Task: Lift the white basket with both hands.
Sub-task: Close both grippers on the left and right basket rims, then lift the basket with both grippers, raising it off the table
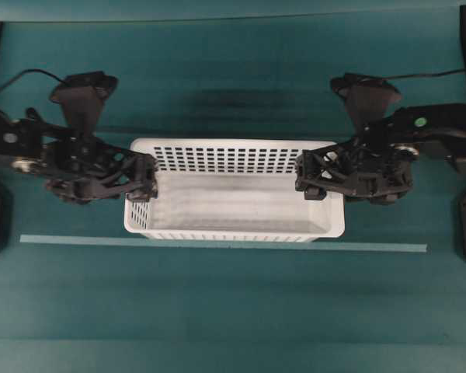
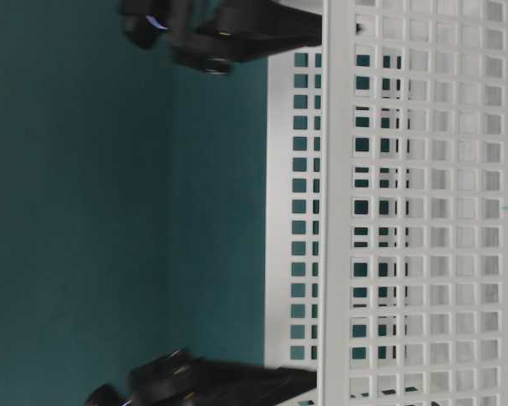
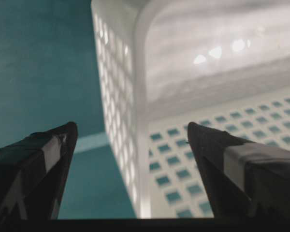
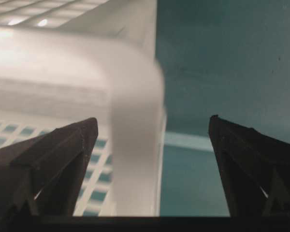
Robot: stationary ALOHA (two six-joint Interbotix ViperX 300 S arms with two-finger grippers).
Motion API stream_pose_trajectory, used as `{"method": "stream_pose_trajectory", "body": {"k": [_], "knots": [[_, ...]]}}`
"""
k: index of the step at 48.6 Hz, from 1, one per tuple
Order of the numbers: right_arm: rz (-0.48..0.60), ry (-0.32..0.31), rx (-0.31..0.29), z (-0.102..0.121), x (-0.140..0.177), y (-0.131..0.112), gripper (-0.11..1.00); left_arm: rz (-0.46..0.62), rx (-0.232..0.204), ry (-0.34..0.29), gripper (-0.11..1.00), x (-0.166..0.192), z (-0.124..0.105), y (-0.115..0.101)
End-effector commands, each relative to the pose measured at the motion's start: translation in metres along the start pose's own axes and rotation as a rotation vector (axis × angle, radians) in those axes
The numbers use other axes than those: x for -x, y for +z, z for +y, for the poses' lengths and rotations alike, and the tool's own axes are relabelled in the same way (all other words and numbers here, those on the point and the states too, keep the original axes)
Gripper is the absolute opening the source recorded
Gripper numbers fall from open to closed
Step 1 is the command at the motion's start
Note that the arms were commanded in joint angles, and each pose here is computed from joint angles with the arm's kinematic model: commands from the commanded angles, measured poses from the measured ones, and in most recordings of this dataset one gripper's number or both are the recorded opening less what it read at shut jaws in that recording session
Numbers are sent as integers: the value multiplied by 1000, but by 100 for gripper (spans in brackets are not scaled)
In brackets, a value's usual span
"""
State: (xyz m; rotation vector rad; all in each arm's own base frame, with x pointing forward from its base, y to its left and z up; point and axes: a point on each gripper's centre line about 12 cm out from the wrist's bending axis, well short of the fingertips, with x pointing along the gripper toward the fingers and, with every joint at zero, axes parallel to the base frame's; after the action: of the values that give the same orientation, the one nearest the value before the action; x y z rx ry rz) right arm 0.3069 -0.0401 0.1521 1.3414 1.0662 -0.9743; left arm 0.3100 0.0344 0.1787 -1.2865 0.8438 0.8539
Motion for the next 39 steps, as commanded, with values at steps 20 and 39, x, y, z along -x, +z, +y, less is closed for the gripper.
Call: {"method": "stream_pose_trajectory", "body": {"k": [20,39], "knots": [[-5,-11,0,1,-22,0,95,-1,-4,6,94,-30,-4,1],[-6,6,-48,3,-23,1,44,-3,-12,-21,54,-34,-1,0]]}}
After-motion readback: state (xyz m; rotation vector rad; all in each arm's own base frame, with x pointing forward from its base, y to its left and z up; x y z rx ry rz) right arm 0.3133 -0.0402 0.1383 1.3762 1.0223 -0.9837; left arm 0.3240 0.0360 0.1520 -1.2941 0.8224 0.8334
